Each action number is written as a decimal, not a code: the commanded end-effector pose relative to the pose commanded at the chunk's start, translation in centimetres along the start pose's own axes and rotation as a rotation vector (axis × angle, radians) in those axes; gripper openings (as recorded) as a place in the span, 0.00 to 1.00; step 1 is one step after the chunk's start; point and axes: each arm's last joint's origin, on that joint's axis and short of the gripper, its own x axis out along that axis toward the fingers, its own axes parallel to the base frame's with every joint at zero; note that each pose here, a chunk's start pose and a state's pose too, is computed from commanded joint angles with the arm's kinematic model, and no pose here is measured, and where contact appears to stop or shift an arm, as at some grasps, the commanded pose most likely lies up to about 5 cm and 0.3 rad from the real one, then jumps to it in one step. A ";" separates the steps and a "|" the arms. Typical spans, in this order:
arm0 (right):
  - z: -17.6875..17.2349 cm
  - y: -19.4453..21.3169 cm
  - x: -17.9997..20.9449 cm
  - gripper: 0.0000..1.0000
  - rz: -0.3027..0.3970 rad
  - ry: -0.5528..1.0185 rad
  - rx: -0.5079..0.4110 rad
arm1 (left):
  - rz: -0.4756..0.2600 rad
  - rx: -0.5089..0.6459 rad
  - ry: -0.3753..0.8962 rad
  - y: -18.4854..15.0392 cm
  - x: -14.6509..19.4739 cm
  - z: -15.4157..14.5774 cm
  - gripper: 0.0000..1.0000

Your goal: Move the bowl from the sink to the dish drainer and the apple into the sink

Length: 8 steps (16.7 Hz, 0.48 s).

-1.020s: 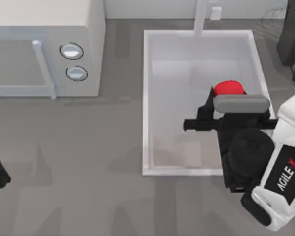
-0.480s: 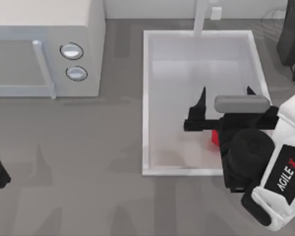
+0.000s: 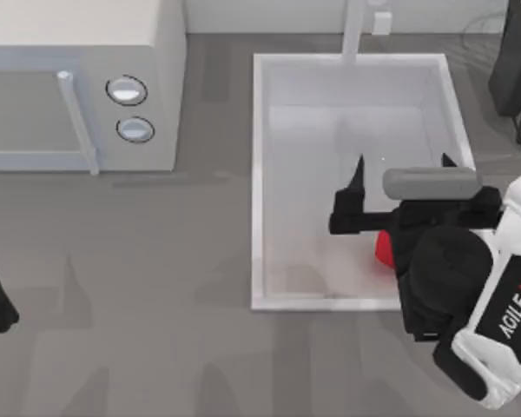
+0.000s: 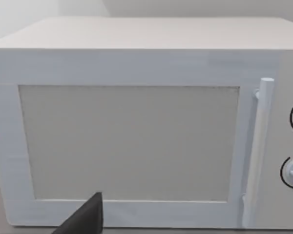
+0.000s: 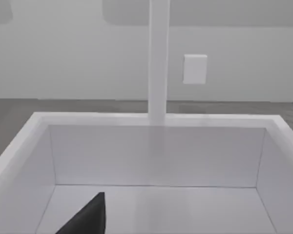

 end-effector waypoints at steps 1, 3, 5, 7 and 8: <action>0.3 -0.6 -0.2 1.00 0.008 0.019 -0.010 | 0.000 0.000 0.000 0.0 0.0 0.0 1.00; 1.1 -2.4 -0.8 1.00 0.025 0.071 -0.033 | 0.000 0.000 0.000 0.0 0.0 0.0 1.00; 2.2 -4.8 -1.9 1.00 0.039 0.134 -0.053 | 0.000 0.000 0.000 0.0 0.0 0.0 1.00; 3.6 -7.3 -3.4 1.00 0.051 0.192 -0.061 | 0.000 0.000 0.000 0.0 0.0 0.0 1.00; 4.3 -8.6 -4.4 1.00 0.055 0.215 -0.059 | 0.000 0.000 0.000 0.0 0.0 0.0 1.00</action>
